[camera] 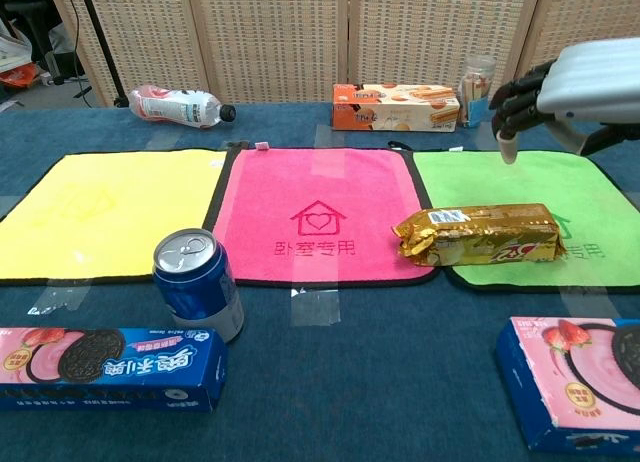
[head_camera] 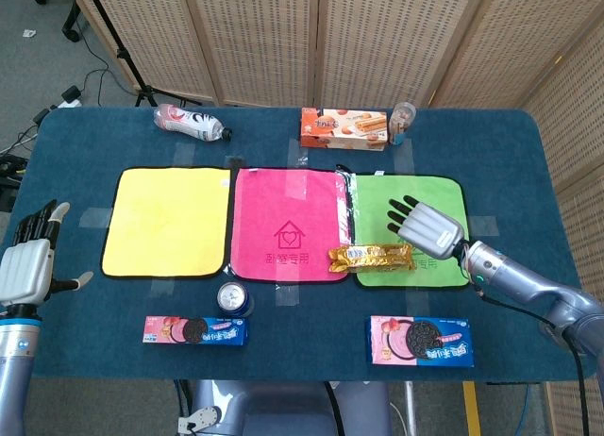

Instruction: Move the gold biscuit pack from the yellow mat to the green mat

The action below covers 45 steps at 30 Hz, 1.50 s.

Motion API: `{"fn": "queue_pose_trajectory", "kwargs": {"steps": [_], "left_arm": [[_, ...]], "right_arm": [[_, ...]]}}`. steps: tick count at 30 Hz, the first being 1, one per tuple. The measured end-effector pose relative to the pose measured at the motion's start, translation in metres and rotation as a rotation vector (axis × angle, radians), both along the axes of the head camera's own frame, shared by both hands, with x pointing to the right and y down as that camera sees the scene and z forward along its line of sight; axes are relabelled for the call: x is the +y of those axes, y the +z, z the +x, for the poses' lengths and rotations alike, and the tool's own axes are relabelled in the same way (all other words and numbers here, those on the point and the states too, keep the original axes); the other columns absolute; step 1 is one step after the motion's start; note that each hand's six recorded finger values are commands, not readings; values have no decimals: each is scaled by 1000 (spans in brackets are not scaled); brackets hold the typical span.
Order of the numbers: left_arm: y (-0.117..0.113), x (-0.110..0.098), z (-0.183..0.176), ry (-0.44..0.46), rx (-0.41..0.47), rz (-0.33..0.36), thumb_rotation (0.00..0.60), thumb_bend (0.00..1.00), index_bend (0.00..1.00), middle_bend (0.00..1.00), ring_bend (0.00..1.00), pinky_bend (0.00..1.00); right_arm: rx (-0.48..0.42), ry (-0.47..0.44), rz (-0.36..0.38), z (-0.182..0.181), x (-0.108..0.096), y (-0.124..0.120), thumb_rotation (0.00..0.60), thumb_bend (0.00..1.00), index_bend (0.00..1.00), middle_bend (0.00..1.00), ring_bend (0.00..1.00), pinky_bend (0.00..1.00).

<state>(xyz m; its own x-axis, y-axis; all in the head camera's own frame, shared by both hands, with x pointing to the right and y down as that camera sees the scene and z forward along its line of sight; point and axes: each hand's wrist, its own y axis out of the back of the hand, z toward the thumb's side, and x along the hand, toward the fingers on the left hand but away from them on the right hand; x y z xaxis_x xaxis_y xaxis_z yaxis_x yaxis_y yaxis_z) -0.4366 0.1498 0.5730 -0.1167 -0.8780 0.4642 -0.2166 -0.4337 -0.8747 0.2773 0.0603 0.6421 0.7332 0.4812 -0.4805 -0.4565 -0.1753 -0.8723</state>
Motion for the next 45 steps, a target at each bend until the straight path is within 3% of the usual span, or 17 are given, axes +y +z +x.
{"fn": "queue_pose_trajectory", "kwargs": {"steps": [3, 7, 11, 17, 23, 31, 45], "left_arm": [[-1, 1, 0, 2, 2, 1, 600, 0, 0, 0, 0, 0], [-2, 2, 0, 2, 3, 3, 600, 0, 0, 0, 0, 0], [-1, 3, 0, 6, 3, -2, 600, 0, 0, 0, 0, 0], [0, 3, 0, 7, 2, -10, 600, 0, 0, 0, 0, 0], [3, 1, -4, -2, 1, -16, 600, 0, 0, 0, 0, 0], [6, 0, -4, -3, -4, -26, 600, 0, 0, 0, 0, 0], [9, 0, -2, 2, -12, -37, 600, 0, 0, 0, 0, 0]], "right_arm": [[-108, -70, -14, -10, 15, -20, 600, 1000, 367, 288, 146, 252], [-149, -201, -61, -20, 47, -26, 600, 1000, 367, 288, 147, 252], [-145, -333, -74, -33, 76, -19, 600, 1000, 367, 288, 150, 253], [-134, -416, -84, -56, 93, 2, 600, 1000, 367, 288, 151, 253], [-67, -491, 6, -63, 86, 22, 600, 1000, 367, 288, 151, 264], [36, -516, 138, -60, 56, 44, 600, 1000, 367, 287, 152, 268], [237, -456, 252, -20, 10, 62, 600, 1000, 367, 287, 152, 271]]}}
